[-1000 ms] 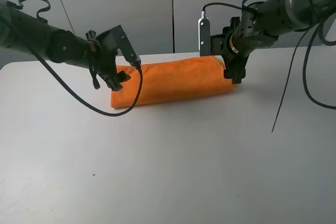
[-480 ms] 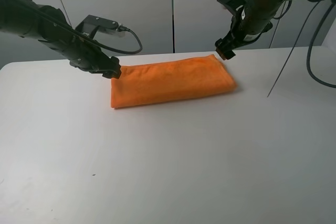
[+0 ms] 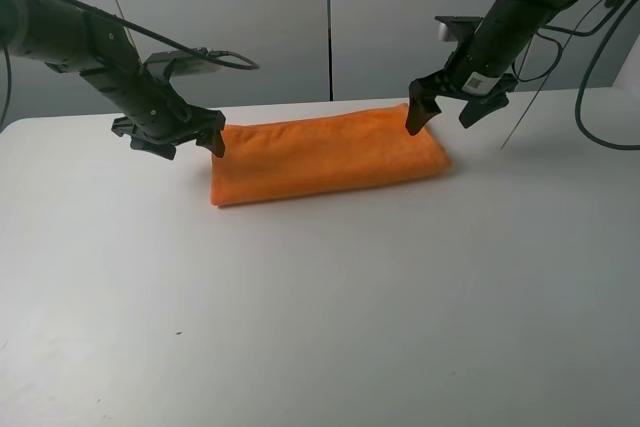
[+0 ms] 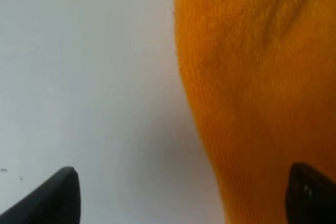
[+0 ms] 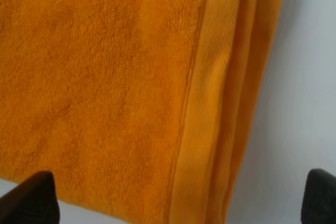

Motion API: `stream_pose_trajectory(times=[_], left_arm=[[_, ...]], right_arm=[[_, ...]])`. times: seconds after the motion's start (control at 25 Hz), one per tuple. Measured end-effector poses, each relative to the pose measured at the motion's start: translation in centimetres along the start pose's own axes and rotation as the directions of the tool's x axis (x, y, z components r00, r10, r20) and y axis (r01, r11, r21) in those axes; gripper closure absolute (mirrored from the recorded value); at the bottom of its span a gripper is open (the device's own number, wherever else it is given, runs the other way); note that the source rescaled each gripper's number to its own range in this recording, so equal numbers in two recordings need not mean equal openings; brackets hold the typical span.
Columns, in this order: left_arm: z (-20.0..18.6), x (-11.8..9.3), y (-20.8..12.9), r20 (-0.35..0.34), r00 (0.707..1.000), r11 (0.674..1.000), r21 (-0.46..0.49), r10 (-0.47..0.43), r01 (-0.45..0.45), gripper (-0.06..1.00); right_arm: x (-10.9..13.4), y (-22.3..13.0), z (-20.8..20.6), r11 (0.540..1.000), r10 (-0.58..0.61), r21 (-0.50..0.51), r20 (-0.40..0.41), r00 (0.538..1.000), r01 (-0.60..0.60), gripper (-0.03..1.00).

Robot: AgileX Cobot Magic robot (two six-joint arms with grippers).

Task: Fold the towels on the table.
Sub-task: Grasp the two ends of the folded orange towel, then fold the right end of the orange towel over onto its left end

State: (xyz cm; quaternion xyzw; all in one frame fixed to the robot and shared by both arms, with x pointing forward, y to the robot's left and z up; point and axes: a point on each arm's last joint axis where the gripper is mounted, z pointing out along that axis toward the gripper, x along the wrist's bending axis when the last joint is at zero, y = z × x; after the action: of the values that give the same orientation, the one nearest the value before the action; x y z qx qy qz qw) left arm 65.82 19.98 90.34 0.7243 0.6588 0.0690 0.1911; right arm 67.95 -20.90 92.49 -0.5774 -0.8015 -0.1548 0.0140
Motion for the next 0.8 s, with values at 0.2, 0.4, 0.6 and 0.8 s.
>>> stream_pose_trajectory(times=[0.2, 0.4, 0.6, 0.8], left_arm=[[1.4, -0.1, 0.0, 0.023, 0.999, 0.999, 0.024, -0.048, 0.047, -0.05], [3.0, 0.1, -0.7, 0.019, 0.998, 0.997, 0.062, -0.057, 0.055, -0.05], [3.4, 0.1, -0.7, 0.017, 0.998, 0.996, 0.065, -0.056, 0.054, -0.05], [3.6, 0.2, -0.8, 0.014, 0.999, 0.996, 0.069, -0.05, 0.049, -0.05]], right_arm=[[-0.1, 0.4, 0.8, 1.0, 0.017, -0.004, -0.022, 1.0, -0.017, -0.03], [-0.5, 1.2, 2.1, 0.999, 0.053, -0.001, -0.066, 0.996, -0.054, -0.03], [-1.5, 1.3, 3.2, 0.997, 0.077, 0.024, -0.071, 0.995, -0.075, -0.03], [-3.9, 0.8, 3.6, 0.99, 0.141, 0.025, -0.105, 0.984, -0.139, -0.03]])
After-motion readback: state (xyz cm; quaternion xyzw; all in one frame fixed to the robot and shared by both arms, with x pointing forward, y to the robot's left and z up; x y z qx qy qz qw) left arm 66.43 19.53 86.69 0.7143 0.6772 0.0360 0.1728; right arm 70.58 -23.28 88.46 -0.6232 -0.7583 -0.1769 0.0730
